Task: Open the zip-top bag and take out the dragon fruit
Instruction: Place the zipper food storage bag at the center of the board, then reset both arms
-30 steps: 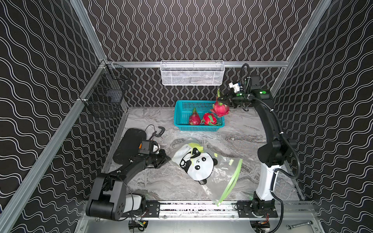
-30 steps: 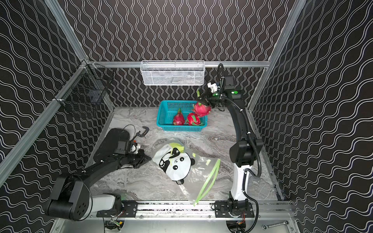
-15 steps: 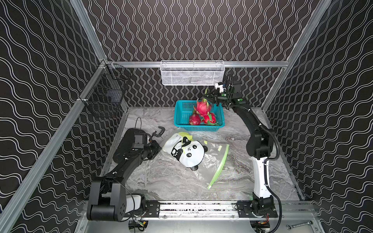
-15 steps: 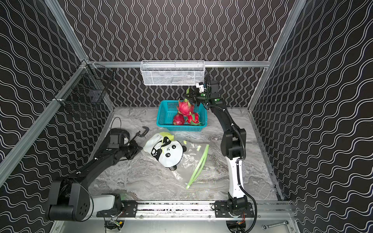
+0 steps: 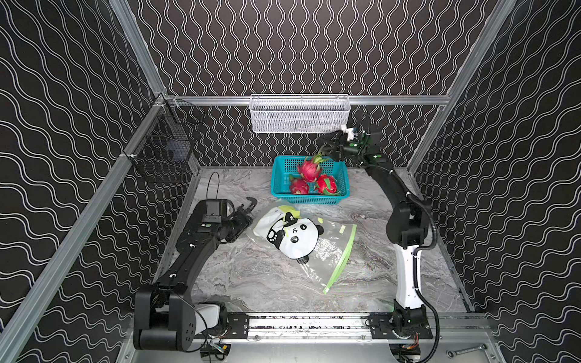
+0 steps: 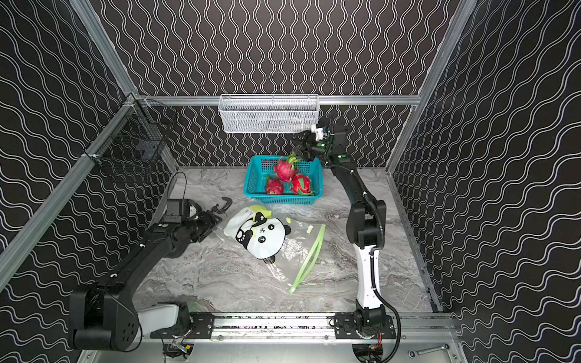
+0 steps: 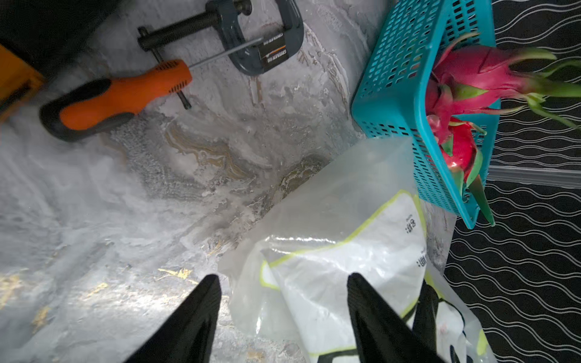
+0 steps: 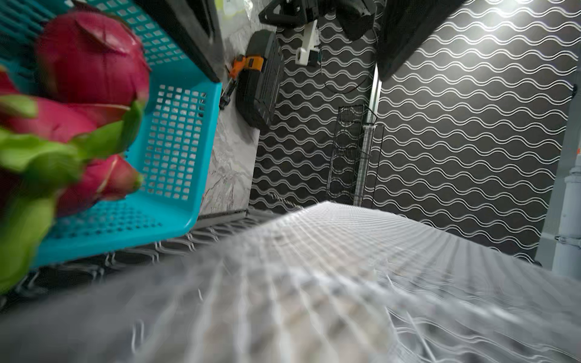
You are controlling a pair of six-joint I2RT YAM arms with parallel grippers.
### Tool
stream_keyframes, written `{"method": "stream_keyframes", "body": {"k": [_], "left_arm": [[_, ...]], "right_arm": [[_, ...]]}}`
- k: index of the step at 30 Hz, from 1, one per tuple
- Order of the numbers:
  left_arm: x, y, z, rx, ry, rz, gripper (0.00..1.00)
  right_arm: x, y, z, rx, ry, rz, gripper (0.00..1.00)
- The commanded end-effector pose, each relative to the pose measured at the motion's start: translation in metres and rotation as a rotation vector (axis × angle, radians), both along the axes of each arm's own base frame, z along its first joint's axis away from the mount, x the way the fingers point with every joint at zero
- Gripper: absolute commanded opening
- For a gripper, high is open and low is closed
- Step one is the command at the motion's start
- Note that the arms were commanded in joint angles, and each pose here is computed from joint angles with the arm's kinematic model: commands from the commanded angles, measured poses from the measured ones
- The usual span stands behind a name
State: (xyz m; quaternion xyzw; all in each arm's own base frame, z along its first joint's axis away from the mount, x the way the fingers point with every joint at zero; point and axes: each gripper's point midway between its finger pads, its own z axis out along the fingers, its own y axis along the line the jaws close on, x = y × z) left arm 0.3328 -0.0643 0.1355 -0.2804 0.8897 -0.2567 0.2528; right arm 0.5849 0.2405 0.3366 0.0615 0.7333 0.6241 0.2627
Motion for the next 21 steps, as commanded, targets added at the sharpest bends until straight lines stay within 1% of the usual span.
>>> {"method": "stream_keyframes", "body": {"k": [1,3,7,9,13,17,19,21], "left_arm": [[-0.001,0.011,0.012,0.107,-0.013,-0.034,0.71],[0.001,0.014,0.026,0.147,-0.038,-0.052,0.74],[-0.003,0.02,0.057,0.25,-0.092,-0.077,0.78],[-0.01,0.022,0.069,0.286,-0.112,-0.078,0.82],[-0.029,0.024,0.088,0.319,-0.163,-0.081,0.93],[-0.047,0.023,0.101,0.34,-0.221,-0.095,0.97],[-0.054,0.03,0.103,0.358,-0.236,-0.062,0.98],[-0.06,0.038,0.098,0.382,-0.229,-0.025,0.98]], "right_arm": [[-0.018,-0.013,0.037,-0.034,-0.11,-0.016,0.76],[-0.036,-0.02,0.04,-0.081,-0.118,-0.015,0.76],[-0.091,-0.038,0.036,-0.227,-0.136,-0.018,0.76],[-0.119,-0.048,0.027,-0.308,-0.144,-0.023,0.77],[-0.171,-0.078,-0.004,-0.52,-0.137,-0.065,0.78],[-0.204,-0.115,-0.032,-0.711,-0.15,-0.196,0.82],[-0.213,-0.124,-0.043,-0.765,-0.172,-0.225,0.82],[-0.219,-0.133,-0.054,-0.818,-0.183,-0.245,0.82]]}}
